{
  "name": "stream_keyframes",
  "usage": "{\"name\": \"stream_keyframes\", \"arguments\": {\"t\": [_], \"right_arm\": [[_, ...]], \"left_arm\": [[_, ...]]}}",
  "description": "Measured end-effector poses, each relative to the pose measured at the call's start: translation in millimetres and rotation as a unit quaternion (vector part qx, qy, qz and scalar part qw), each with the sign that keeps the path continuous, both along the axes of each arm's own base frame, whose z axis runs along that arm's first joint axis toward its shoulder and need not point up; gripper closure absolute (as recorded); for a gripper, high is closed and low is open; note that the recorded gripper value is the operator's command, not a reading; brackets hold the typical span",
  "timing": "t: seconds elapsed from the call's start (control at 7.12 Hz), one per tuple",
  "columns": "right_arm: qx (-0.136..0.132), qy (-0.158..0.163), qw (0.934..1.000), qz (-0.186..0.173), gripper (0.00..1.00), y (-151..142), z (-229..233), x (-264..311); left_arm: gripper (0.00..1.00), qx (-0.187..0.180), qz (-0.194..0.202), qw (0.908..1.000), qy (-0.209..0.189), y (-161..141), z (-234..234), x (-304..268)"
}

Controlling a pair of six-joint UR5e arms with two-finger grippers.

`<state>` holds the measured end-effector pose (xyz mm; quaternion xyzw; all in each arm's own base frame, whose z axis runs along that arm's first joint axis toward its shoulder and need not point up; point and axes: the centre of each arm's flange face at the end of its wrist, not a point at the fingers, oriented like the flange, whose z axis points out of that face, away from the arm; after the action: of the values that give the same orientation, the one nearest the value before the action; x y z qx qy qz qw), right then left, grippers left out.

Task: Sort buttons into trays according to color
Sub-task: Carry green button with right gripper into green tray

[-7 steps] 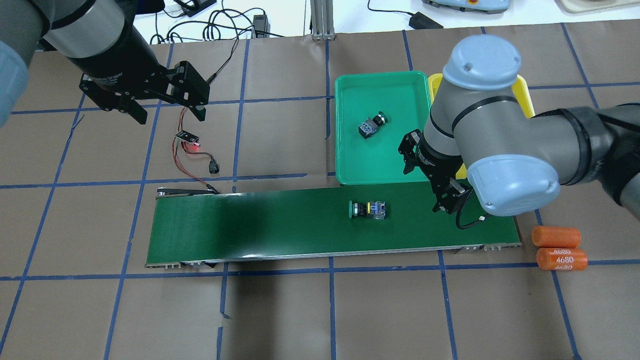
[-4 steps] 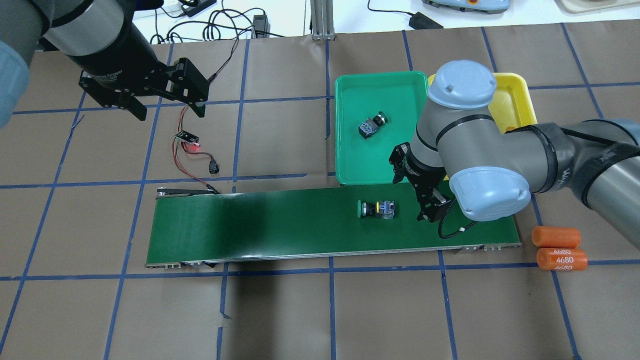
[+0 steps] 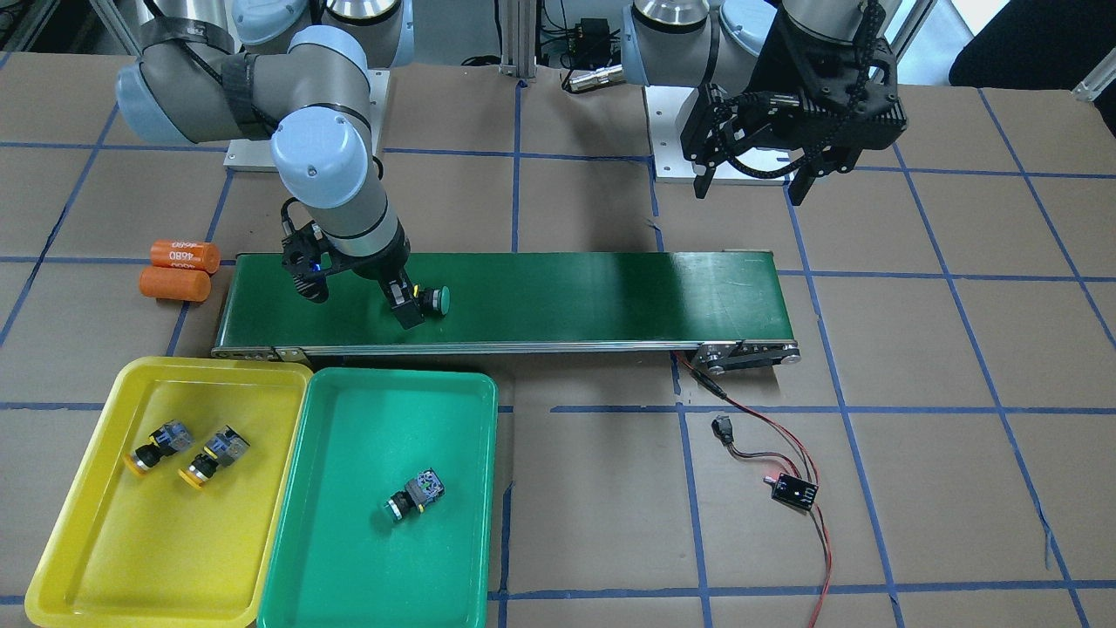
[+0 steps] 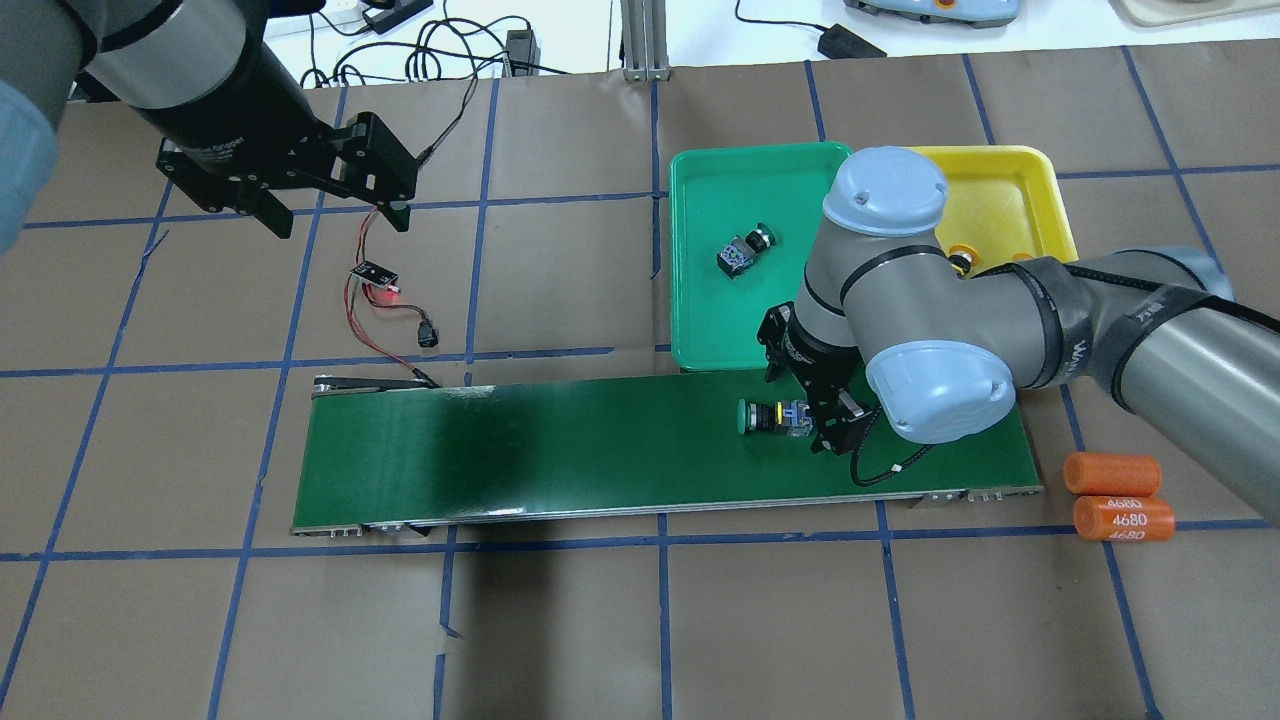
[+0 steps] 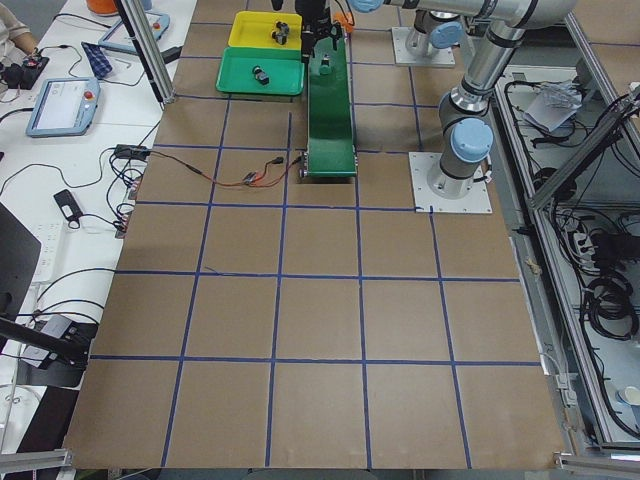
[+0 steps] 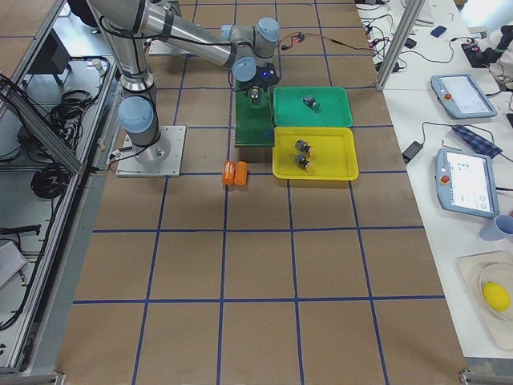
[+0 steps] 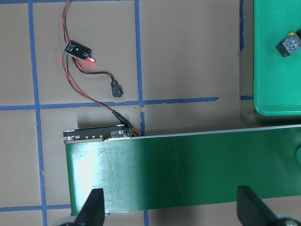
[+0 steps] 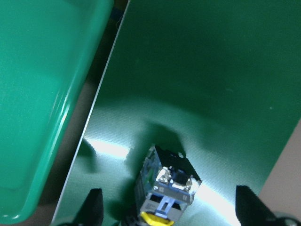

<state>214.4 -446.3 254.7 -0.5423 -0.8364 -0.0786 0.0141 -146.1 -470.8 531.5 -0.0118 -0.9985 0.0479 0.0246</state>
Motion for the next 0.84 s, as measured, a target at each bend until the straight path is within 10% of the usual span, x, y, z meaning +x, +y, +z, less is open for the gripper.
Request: {"name": "stream_keyframes", "arguments": {"t": [0.14,0.42,0.84], "right_arm": [[0.004,0.005,1.0,0.003,0.07,3.1,-4.4,-0.7],[0.008,0.023,0.9996,0.012,0.93,6.1,-10.7,-4.6],[0.009,0.013,0.9969,0.077,1.0,3.6,-14.3,-5.3]], "left_arm": [[0.0,0.0,0.0,1.0,0.0,0.6,0.0,0.0],[0.0,0.001,0.0,1.0,0.0,0.2,-0.9,0.0],[0.0,-0.001,0.001,1.0,0.0,2.1,0.6,0.2]]}}
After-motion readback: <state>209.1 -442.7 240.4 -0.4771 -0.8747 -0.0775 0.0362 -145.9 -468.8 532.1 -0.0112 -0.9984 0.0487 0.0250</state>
